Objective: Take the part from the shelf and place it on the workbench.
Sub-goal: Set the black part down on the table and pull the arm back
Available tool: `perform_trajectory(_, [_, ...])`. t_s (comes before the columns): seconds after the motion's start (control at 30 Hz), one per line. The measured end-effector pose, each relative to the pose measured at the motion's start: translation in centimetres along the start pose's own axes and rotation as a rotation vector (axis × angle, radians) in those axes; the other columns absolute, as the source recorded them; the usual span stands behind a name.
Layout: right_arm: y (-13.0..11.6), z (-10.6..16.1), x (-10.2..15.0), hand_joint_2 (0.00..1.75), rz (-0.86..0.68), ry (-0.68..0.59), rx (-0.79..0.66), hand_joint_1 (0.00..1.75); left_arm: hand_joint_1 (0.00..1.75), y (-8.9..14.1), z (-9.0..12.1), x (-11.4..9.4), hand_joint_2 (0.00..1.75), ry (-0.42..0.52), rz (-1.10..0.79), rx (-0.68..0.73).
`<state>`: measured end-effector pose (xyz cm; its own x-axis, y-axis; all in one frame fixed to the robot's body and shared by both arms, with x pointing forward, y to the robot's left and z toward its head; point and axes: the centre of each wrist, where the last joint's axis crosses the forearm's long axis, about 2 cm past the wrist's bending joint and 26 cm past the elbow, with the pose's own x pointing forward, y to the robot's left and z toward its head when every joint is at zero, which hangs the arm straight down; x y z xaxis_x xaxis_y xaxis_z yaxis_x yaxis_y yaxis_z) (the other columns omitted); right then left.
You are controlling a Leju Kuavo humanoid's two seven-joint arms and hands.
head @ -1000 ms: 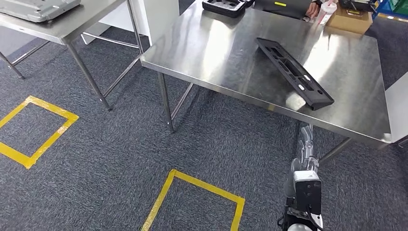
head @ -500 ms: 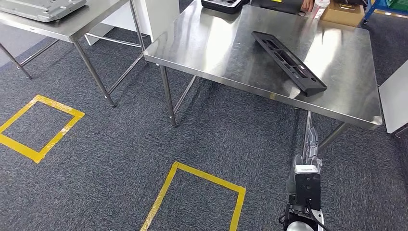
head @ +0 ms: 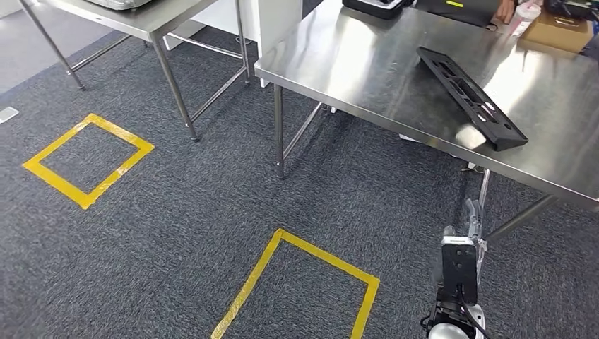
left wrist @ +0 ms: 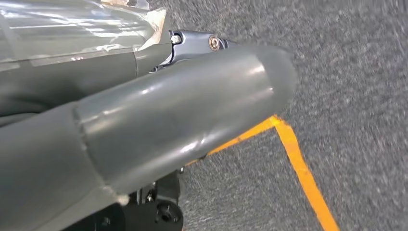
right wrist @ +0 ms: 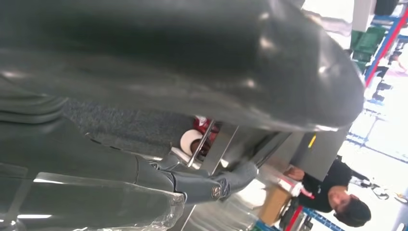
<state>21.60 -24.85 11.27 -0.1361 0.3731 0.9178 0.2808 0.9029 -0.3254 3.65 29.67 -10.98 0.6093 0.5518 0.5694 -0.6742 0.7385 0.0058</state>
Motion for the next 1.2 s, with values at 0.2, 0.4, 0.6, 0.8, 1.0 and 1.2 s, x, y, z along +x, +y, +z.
perform_trajectory(0.2, [-0.9,0.6,-0.8,0.0,0.044,0.028,-0.025,0.0,0.0,0.1,-0.1,0.1,0.0,0.0,-0.025,-0.016])
perform_trajectory(0.4, [-1.3,0.5,-0.9,0.0,0.1,0.04,-0.031,0.0,0.0,0.0,-0.1,0.0,0.0,0.006,-0.039,-0.029])
perform_trajectory(0.6, [-1.1,0.5,-1.1,0.0,0.132,0.064,-0.035,0.0,0.0,-0.1,-0.1,0.0,0.0,0.016,-0.046,-0.036])
perform_trajectory(0.8, [-1.0,0.5,-1.8,0.0,0.165,0.095,-0.035,0.0,0.0,-0.1,-0.2,0.1,0.0,0.038,-0.06,-0.029])
perform_trajectory(1.0, [0.1,0.7,-6.1,0.0,0.273,0.259,-0.023,0.0,0.0,-0.2,-0.2,0.1,0.0,0.1,-0.081,0.003])
perform_trajectory(1.2, [0.3,2.6,-9.6,0.0,0.331,0.386,0.027,0.0,0.0,-0.4,-0.2,0.1,0.0,0.11,-0.081,0.005])
